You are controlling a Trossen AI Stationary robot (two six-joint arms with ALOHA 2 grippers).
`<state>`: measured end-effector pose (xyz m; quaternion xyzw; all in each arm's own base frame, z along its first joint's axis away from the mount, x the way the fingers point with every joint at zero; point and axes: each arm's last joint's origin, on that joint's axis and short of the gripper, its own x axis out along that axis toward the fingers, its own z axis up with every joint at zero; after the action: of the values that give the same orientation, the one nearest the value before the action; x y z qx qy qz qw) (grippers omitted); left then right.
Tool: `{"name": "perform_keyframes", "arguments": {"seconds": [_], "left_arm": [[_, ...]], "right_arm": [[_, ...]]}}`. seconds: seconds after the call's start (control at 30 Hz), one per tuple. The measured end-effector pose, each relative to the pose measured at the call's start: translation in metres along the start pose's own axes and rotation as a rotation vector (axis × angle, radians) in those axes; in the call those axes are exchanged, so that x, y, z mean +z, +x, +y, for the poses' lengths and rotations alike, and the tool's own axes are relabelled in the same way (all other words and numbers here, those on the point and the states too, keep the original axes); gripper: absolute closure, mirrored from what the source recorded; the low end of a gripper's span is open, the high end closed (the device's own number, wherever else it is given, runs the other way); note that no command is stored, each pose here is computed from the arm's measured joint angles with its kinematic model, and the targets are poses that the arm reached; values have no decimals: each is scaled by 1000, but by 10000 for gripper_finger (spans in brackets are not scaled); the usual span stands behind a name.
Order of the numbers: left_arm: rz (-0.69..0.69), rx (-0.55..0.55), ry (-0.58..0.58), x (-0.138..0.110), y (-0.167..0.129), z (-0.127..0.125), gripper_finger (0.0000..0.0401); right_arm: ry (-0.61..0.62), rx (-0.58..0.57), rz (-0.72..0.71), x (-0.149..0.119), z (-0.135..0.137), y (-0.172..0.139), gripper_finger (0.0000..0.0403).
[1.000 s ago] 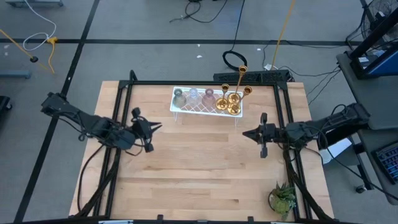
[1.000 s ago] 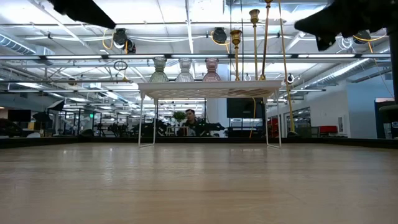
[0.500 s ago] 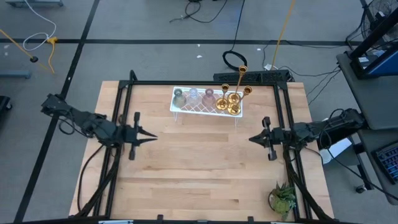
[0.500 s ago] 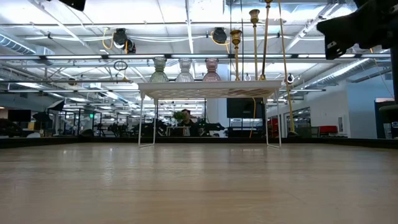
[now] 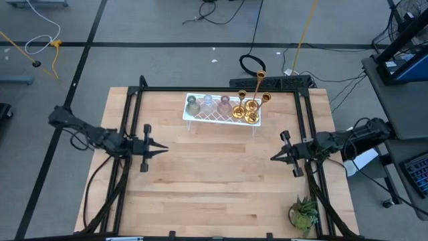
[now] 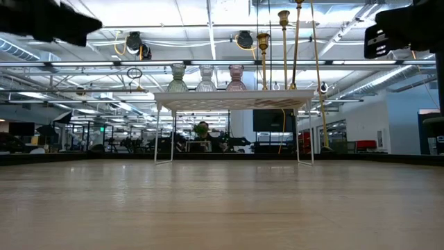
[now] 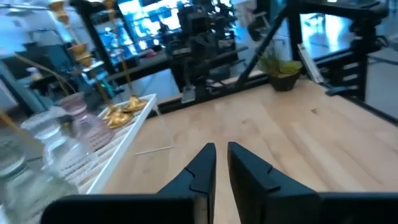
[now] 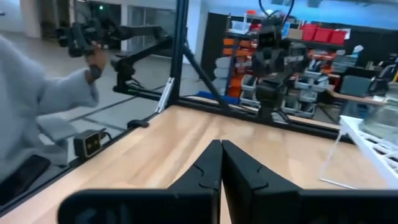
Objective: Pick & Place candle stick holders
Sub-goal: Return to Home Position
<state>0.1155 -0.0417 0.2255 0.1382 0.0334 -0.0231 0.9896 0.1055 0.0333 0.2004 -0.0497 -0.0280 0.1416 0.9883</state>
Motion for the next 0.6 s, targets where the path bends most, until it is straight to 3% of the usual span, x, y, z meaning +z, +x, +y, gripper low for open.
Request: {"name": "perform_keyframes", "arguments": {"seconds": [0.23, 0.4, 0.6], "left_arm": [[-43, 162, -12, -32, -4, 5, 352], [-93, 221, 6, -52, -4, 8, 352], [-60, 296, -12, -56, -4, 18, 352]], "right_arm": [[-76, -55, 10, -12, -6, 0, 403], [-70, -11, -41, -16, -10, 0, 403], [-50, -98, -10, -20, -21, -1, 403]]}}
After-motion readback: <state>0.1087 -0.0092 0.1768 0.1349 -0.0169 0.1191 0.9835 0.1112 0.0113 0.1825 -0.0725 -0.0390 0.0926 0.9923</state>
